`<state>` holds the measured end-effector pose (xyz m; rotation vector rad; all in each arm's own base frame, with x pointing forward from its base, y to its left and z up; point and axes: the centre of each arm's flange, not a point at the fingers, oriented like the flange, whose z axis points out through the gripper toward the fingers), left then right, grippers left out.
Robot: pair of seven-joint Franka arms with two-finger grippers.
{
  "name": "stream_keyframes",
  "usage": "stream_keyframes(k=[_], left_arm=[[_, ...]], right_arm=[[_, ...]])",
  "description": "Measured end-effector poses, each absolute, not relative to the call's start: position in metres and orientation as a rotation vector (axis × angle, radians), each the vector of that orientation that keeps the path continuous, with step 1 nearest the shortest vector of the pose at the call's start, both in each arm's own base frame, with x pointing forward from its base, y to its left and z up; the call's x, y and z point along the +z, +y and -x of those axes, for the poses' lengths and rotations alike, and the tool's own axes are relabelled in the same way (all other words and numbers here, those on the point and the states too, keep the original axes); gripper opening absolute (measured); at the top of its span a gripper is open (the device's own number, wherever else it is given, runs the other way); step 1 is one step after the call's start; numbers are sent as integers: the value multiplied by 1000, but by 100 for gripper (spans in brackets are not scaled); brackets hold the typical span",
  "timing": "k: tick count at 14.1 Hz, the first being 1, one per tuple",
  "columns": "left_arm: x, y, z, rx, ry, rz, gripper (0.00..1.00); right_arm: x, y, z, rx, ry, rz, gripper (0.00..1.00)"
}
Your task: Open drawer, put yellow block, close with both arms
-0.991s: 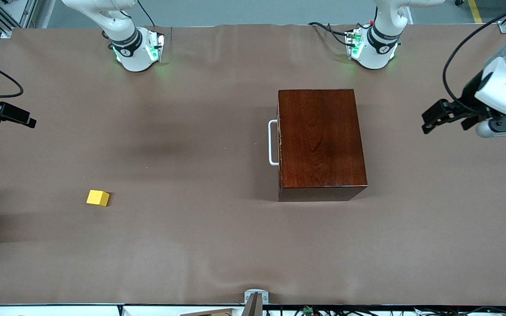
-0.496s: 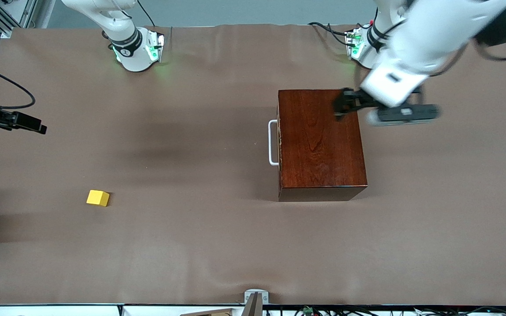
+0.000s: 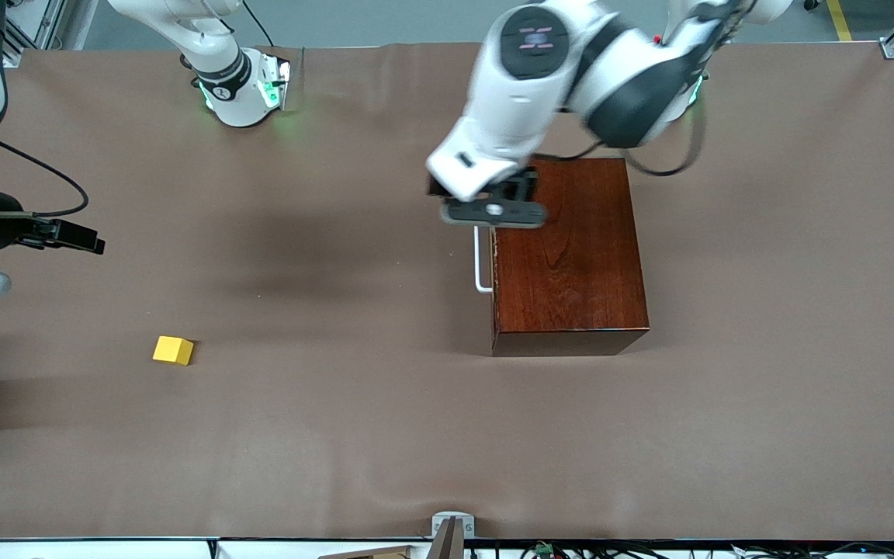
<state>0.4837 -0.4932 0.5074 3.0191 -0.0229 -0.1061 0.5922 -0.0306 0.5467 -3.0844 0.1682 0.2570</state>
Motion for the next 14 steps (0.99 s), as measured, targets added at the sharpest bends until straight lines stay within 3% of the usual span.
stream_keyframes(k=[5, 14], left_arm=[[441, -547, -454, -86, -101, -3124, 100], [355, -550, -465, -94, -298, -3262, 100]], right_arm=[[540, -31, -597, 255, 169, 3086, 100], [512, -30, -608, 310, 169, 3085, 100]])
